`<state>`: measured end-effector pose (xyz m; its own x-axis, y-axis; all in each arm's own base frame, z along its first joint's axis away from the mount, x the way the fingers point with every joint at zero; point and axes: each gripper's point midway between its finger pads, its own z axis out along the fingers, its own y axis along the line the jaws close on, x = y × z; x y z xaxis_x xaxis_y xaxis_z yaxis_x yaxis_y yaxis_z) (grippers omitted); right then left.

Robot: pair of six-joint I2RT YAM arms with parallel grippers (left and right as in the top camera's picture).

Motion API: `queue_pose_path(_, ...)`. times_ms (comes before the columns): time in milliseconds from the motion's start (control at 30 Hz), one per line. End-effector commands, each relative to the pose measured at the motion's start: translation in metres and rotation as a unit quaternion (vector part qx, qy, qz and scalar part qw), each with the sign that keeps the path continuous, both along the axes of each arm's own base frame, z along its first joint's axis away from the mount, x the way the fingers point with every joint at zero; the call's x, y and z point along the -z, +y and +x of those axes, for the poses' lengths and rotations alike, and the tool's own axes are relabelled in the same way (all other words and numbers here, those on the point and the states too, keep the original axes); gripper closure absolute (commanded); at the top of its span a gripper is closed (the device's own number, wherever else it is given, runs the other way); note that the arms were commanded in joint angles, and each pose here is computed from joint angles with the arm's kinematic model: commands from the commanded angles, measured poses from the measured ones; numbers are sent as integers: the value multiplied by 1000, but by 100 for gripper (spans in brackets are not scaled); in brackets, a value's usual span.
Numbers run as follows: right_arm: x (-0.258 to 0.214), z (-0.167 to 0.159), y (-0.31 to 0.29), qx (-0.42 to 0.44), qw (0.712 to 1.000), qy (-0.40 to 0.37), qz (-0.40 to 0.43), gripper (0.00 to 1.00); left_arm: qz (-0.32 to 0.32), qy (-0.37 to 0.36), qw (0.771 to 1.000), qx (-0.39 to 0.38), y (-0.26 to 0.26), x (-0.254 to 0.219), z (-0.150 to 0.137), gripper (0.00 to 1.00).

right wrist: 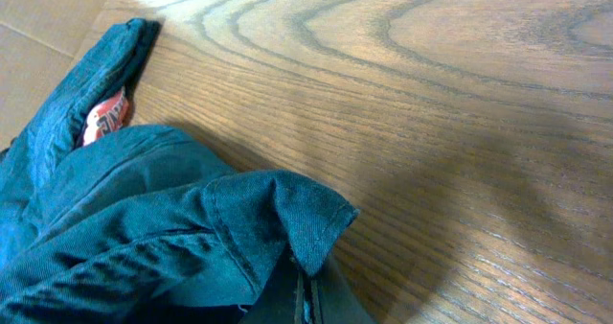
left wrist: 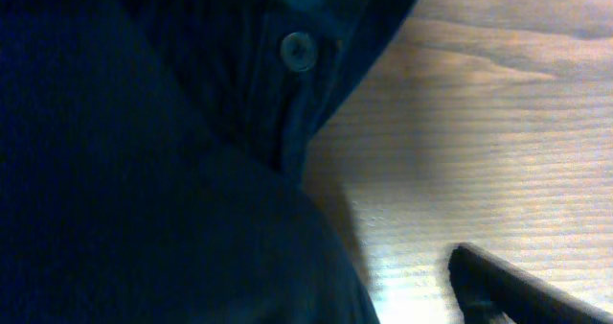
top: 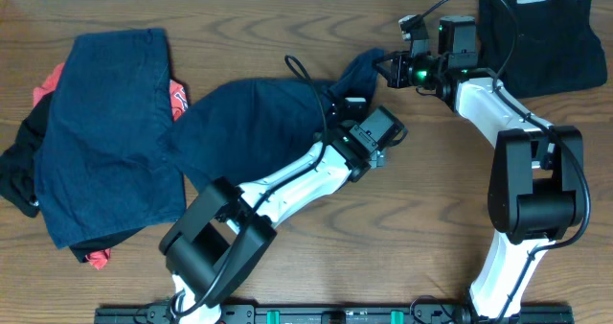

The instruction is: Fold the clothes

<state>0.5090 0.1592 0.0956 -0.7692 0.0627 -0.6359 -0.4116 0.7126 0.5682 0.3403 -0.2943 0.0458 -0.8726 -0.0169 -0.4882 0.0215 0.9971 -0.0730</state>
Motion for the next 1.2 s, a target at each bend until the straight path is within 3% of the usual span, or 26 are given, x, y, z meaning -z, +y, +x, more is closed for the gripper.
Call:
queue_pose_path(0,-8,4,-3,5,1000,-5,5,99,21,-3,1000,-13,7,10,4,61)
queue_pose_path(33,-8,4,-3,5,1000,-5,5,99,23,-2,1000,-13,8,11,3,81)
queue_pose_path(67,-8,4,-3,5,1000,-5,5,99,24,-1,1000,-13,8,11,3,94)
queue_pose_path(200,-12,7,-8,11,1000,-10,8,99,28,-5,1000,1,8,5,3,94)
queue_pose_path(333,-36,10,-22,27,999,-27,12,99,29,-35,998,40,15,-41,5,94)
queue_pose_path(567,-116,-6,-62,65,995,-76,7,99,-48,-141,989,-12,93,-206,-2,94)
queue_pose_path(733,-173,-30,-86,112,987,-114,-25,99,-129,-264,953,-75,164,-310,-26,94)
queue_pose_path(833,-198,-48,-98,148,979,-126,-53,99,-156,-320,930,-93,193,-350,-48,94)
queue_pose_path(1000,-234,-87,-110,186,969,-139,-79,99,-175,-349,915,-96,208,-371,-68,94)
queue_pose_path(1167,-244,-111,-111,190,969,-133,-83,99,-180,-300,935,-61,183,-344,-55,94)
